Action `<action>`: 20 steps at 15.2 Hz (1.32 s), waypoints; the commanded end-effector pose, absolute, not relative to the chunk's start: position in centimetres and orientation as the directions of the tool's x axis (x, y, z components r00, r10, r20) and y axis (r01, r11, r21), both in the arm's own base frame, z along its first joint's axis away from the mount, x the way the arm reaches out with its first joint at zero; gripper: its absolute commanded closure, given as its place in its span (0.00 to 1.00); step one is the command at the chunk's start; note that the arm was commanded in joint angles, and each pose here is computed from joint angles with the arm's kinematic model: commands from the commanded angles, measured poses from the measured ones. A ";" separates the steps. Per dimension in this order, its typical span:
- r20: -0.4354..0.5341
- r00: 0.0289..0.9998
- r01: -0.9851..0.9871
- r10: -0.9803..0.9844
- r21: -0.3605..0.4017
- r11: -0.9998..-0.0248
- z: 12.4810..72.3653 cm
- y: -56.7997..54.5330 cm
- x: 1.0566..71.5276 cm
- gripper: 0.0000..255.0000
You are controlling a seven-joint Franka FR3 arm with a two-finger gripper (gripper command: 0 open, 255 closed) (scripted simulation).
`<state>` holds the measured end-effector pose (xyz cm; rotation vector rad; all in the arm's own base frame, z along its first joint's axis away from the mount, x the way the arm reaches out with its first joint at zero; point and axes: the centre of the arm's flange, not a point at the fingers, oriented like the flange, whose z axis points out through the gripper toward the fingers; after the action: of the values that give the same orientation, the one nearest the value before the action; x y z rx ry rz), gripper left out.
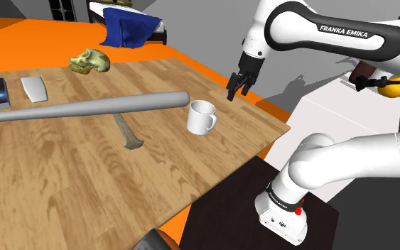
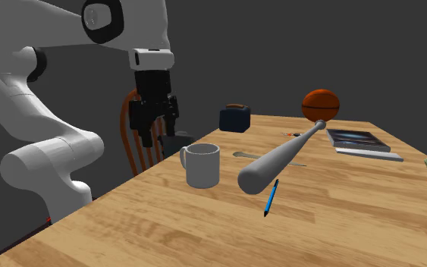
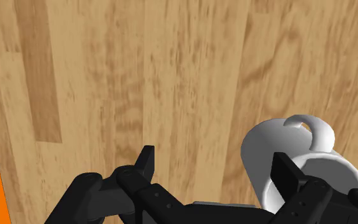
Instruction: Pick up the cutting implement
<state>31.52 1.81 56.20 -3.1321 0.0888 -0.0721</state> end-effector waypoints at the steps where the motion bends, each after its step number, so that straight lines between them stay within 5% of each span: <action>1: 0.046 0.997 -0.056 -0.057 -0.009 -0.998 56.2 1.8 31.5 0.00; 20: 0.017 0.992 -0.128 -0.129 -0.023 -0.991 50.2 21.6 45.8 0.00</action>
<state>44.73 20.59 50.26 -3.1162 0.1933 -0.0314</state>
